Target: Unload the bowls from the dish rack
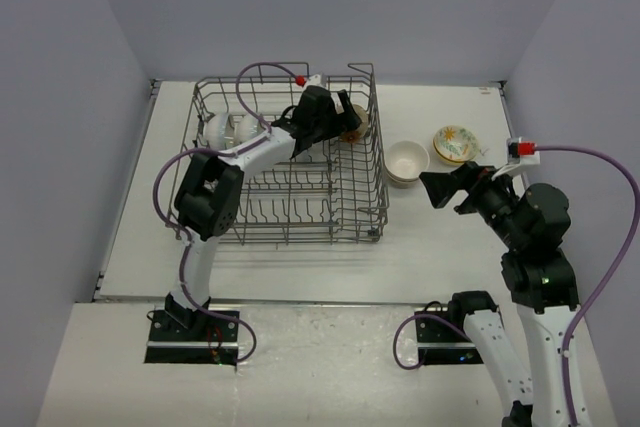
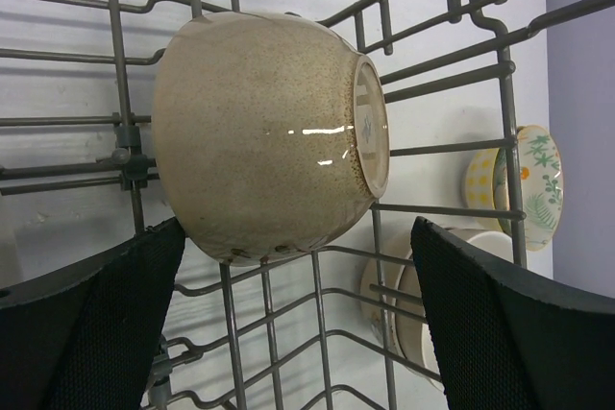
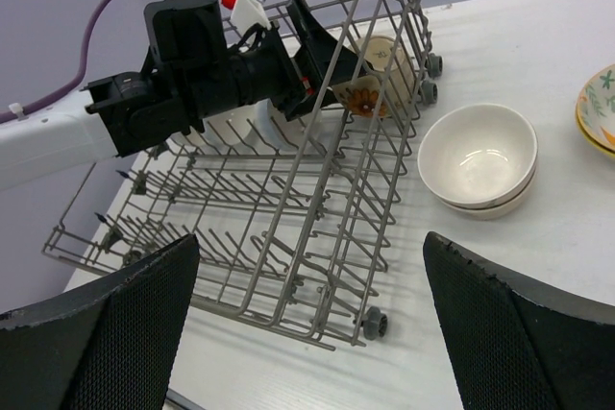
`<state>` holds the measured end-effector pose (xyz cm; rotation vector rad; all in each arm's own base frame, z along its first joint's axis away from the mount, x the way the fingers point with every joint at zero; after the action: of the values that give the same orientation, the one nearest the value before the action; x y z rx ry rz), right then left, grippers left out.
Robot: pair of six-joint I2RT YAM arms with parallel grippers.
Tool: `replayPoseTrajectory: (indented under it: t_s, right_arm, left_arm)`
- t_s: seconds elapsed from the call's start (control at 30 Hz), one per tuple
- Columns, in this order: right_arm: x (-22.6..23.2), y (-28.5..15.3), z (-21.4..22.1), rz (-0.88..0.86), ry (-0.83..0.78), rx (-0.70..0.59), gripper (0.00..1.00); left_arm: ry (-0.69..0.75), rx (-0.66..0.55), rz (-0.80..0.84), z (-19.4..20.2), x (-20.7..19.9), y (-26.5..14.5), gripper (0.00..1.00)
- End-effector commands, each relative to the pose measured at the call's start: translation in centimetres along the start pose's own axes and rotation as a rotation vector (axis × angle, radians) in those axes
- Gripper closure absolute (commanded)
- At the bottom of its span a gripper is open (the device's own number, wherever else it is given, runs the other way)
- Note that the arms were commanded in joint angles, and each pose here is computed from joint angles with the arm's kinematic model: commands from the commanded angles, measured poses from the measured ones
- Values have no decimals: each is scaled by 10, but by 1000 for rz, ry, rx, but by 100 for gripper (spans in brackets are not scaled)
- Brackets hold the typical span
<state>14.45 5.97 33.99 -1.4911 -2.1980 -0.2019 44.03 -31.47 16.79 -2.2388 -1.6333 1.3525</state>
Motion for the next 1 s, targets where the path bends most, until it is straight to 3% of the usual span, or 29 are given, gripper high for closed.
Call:
replayPoseTrajectory:
  t_s: [0.0,0.73,0.97]
  right_arm:
    - [5,-7,-6,-26,-34,-25,1]
    - [3,-2,-2,-38,-46,-9,1]
    - [1,1,-1,-32,-47,-1,1]
  left_arm:
    - [-29,-51,45,-19,-4,5,0]
    - [13,-101,164,-23,-6,18,1]
    - [11,-97,229,-18,-8,20,5]
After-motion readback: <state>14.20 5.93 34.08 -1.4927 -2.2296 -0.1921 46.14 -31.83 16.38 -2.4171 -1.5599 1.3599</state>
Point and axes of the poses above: each gripper's point midway between its finger pads, its own y axis out along the fingers, its own x axis along the line the jaws close on, z = x × y, the point moved 8 cm from there along -y, back along the fingers, and after that the axes turned 1 degree about -y, right-handed, at the moved point
